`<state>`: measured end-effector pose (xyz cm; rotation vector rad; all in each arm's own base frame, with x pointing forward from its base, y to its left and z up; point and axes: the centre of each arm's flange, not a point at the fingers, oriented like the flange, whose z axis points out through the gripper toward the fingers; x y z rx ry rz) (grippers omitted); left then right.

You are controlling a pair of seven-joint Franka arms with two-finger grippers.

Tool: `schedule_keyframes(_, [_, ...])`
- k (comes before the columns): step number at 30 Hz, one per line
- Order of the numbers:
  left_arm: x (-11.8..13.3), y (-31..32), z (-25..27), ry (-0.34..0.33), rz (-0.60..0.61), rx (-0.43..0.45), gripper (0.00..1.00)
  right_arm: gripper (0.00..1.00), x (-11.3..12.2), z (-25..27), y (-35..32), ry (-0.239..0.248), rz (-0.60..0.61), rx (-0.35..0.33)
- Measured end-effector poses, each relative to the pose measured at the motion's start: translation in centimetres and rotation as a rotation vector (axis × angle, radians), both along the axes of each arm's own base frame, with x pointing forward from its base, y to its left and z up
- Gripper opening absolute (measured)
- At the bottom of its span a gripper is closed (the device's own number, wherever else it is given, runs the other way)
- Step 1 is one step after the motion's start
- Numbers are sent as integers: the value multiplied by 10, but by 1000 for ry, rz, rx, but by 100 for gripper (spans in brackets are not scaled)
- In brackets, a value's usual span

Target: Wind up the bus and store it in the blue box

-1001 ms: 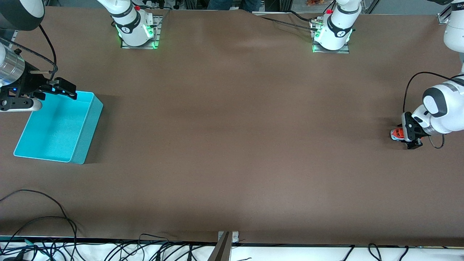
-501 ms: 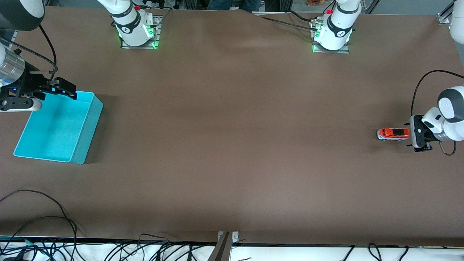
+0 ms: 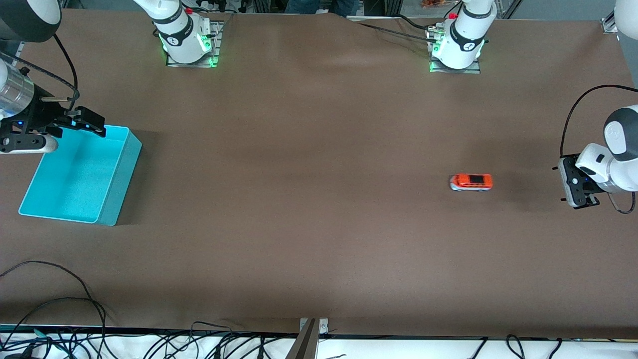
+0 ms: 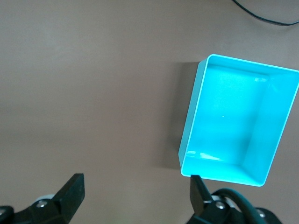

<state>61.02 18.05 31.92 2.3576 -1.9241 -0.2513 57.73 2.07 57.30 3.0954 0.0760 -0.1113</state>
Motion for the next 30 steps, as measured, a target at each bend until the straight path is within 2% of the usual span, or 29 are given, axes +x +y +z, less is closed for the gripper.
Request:
schedule_keyframes(14, [10, -22, 31, 20, 168, 25, 100, 100, 0, 0, 0, 0, 0, 0])
schedule_keyframes(21, [16, -44, 60, 80, 297, 58, 100, 100, 0, 0, 0, 0, 0, 0])
schedule_keyframes(30, [19, -53, 68, 86, 334, 72, 100, 100, 0, 0, 0, 0, 0, 0])
